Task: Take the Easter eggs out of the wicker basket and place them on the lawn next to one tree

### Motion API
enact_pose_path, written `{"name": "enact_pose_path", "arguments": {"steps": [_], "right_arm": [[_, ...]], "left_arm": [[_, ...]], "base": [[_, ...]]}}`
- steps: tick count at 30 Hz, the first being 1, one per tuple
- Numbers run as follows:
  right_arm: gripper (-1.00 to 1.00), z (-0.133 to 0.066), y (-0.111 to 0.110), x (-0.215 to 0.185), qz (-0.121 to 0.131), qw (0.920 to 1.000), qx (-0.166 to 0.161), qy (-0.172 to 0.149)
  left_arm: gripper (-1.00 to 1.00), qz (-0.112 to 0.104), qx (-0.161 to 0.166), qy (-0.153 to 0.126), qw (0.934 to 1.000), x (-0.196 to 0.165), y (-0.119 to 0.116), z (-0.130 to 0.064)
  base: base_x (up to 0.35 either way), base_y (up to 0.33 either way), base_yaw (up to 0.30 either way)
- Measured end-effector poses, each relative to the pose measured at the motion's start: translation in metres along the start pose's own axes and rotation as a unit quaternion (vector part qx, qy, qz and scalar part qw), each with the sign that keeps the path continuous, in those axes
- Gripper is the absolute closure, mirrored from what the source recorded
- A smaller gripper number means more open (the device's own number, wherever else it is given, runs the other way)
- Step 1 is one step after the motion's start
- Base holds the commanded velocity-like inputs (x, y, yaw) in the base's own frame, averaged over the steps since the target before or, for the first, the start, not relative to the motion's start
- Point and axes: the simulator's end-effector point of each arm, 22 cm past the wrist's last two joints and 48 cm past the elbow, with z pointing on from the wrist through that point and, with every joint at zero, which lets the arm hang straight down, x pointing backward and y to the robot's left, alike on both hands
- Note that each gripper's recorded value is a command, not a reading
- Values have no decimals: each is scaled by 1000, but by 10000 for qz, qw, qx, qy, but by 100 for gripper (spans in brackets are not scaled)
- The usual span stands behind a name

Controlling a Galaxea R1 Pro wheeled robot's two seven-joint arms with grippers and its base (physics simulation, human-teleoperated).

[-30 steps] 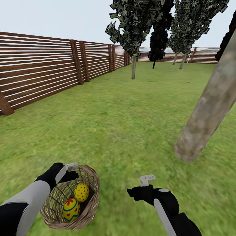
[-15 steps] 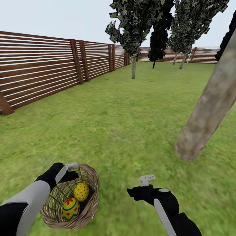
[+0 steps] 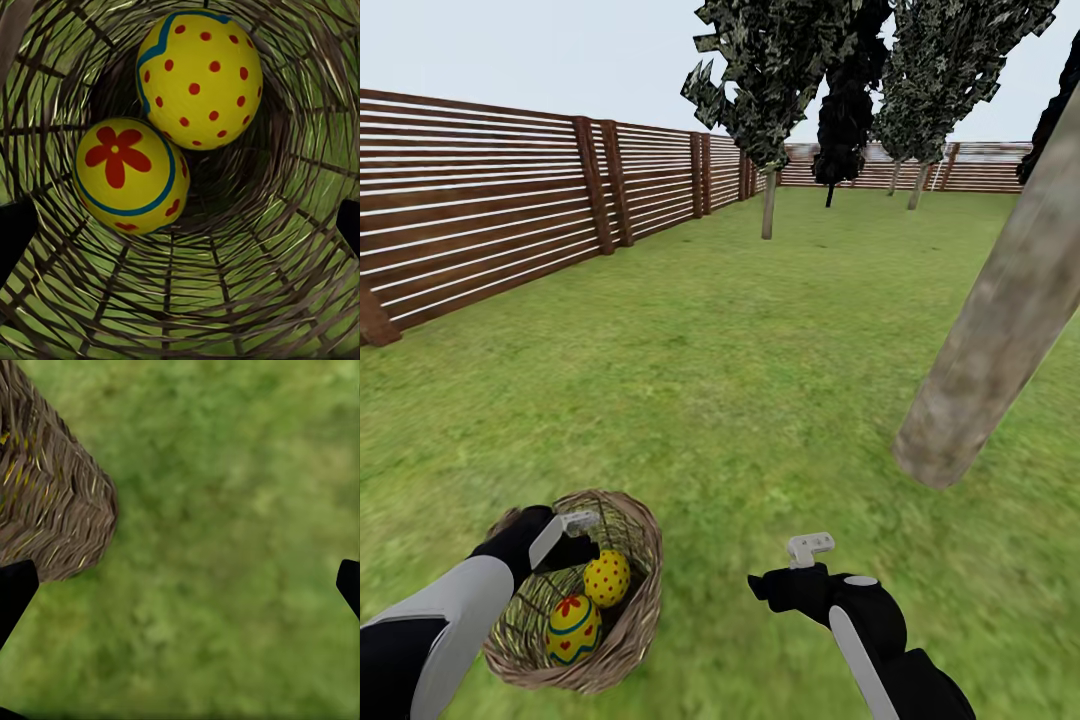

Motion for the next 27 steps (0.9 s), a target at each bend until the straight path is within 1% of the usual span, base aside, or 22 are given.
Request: {"name": "enact_pose_path", "arguments": {"steps": [10, 27], "right_arm": [[-100, 15, -3, 16, -4, 10000, -3, -5], [-100, 40, -10, 46, -5, 10000, -3, -5]], "left_arm": [[-100, 4, 6, 114, 9999, 15, 1, 21], [-100, -16, 13, 108, 9999, 32, 4, 56]], "base": [[0, 0, 0], [0, 0, 0]]}}
